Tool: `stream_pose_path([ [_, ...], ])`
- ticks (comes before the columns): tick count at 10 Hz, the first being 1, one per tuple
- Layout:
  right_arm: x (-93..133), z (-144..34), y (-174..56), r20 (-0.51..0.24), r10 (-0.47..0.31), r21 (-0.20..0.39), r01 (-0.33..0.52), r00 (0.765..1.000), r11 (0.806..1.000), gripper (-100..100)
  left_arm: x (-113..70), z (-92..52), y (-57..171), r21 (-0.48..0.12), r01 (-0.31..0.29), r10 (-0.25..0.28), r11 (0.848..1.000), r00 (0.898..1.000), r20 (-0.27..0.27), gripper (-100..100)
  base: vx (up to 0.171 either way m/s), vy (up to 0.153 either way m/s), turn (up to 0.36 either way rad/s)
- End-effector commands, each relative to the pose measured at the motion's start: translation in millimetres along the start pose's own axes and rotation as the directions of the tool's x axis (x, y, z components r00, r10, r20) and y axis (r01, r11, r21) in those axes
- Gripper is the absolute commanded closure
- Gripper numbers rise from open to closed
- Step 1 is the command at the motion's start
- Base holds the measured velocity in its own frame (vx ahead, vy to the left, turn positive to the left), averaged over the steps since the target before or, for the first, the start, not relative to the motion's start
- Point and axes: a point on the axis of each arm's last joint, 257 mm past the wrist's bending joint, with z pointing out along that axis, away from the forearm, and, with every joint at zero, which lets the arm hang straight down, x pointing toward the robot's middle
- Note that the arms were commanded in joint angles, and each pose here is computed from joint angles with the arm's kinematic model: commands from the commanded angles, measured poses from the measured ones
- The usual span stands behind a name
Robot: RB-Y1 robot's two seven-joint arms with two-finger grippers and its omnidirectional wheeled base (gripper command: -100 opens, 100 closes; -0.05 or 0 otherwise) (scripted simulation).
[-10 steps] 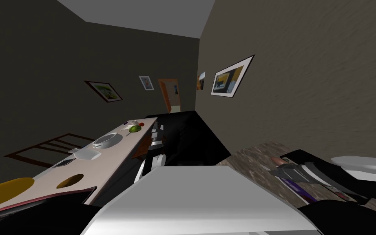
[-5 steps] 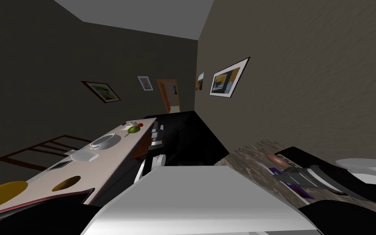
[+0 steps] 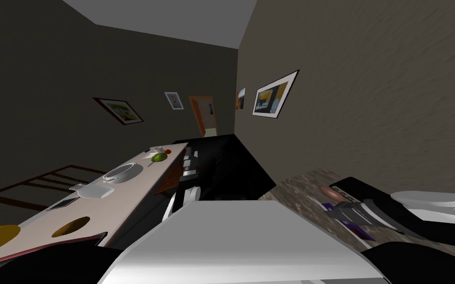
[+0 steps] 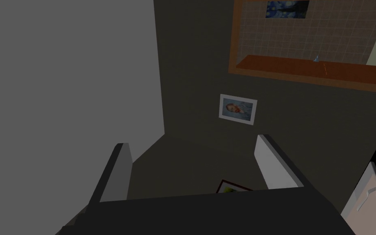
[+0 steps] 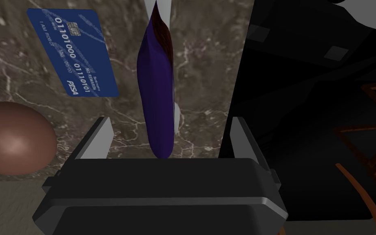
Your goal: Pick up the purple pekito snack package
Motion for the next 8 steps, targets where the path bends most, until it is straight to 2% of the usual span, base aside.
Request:
stream_pose_path([
  [1, -2.0, 4.2, 5.8, 0.000, -0.005, 0.001, 0.005, 1.000, 1.000, -100, 0.0, 0.0, 0.0, 0.000, 0.000, 0.000, 1.000, 1.000, 0.000, 0, 0.019, -0.036, -0.017],
  [4, -3.0, 7.9, 12.0, 0.000, -0.006, -0.001, 0.006, 1.000, 1.000, -100, 0.0, 0.0, 0.0, 0.000, 0.000, 0.000, 1.000, 1.000, 0.000, 0, 0.015, -0.033, -0.011],
  [5, -3.1, 8.1, 12.0, 0.000, -0.007, 0.001, 0.007, 1.000, 1.000, 100, 0.0, 0.0, 0.0, 0.000, 0.000, 0.000, 1.000, 1.000, 0.000, 0, 0.000, 0.000, 0.000],
  [8, -3.2, 7.8, 11.1, 0.000, -0.007, 0.003, 0.007, 1.000, 1.000, 100, 0.0, 0.0, 0.0, 0.000, 0.000, 0.000, 1.000, 1.000, 0.000, 0, 0.000, 0.000, 0.000],
])
